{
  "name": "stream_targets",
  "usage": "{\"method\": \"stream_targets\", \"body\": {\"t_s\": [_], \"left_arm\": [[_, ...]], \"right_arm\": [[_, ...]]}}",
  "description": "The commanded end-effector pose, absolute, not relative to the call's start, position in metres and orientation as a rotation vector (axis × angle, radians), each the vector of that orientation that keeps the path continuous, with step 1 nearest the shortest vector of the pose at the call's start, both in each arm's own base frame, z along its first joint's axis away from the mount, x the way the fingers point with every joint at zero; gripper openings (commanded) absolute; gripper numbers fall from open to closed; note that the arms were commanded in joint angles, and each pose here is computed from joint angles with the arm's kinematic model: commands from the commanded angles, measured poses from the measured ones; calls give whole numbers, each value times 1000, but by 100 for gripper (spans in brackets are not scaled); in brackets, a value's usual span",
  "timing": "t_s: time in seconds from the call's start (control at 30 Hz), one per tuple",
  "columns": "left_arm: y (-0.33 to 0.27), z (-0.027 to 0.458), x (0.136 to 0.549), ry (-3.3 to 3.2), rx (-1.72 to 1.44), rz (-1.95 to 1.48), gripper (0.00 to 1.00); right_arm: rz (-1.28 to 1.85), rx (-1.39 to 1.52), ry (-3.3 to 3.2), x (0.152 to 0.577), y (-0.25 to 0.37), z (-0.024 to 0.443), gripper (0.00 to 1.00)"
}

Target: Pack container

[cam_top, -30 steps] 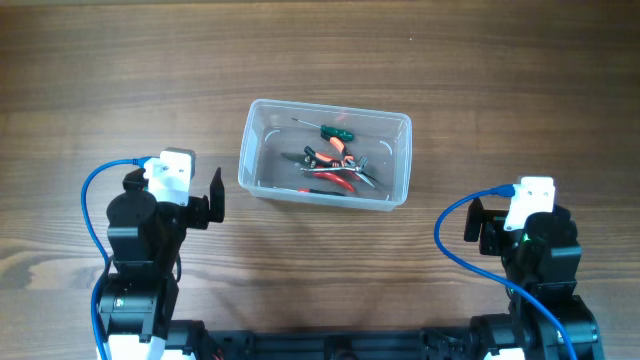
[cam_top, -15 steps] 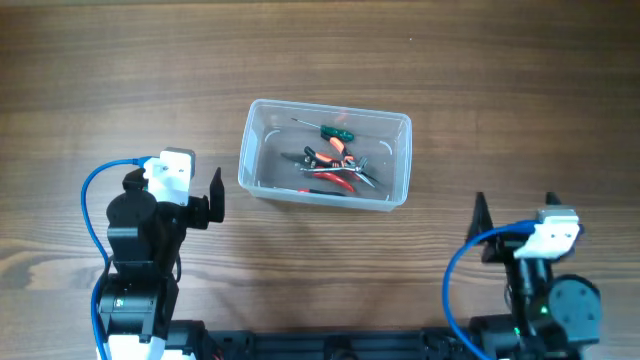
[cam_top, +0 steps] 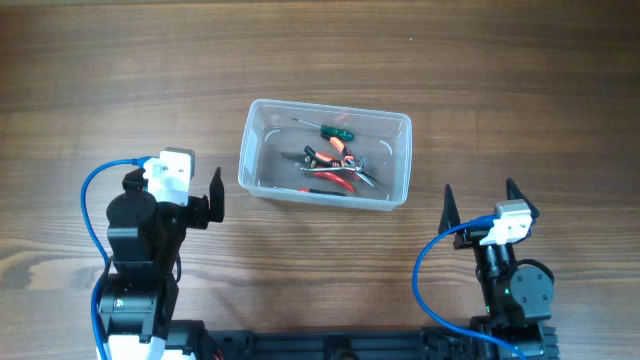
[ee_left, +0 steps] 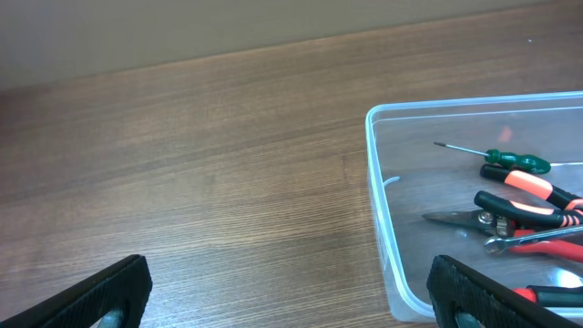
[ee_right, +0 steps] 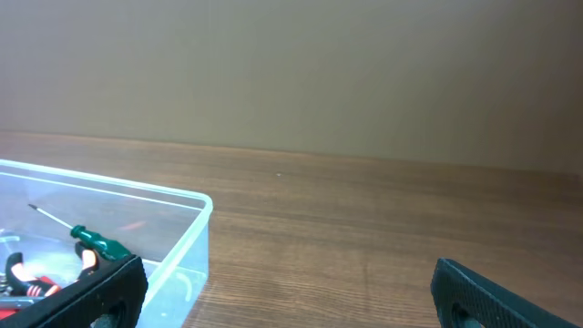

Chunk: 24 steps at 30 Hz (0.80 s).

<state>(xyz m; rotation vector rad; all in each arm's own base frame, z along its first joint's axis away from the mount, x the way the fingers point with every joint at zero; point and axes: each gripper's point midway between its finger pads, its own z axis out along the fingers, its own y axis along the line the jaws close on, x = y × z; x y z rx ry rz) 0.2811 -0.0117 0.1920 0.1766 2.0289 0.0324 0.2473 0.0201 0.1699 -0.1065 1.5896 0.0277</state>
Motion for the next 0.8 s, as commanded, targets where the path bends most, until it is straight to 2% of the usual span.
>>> {"method": "stream_targets", "body": {"t_s": [0.0, 0.63, 0.77], "left_arm": [[-10, 192, 280, 2024, 162, 33, 100], [-10, 193, 280, 2024, 162, 33, 100], [-7, 196, 263, 2025, 144, 50, 100]], "right_arm": [[65, -124, 1570, 246, 26, 174, 100], [65, -124, 1574, 246, 26, 173, 100], [65, -124, 1574, 246, 26, 173, 100]]}}
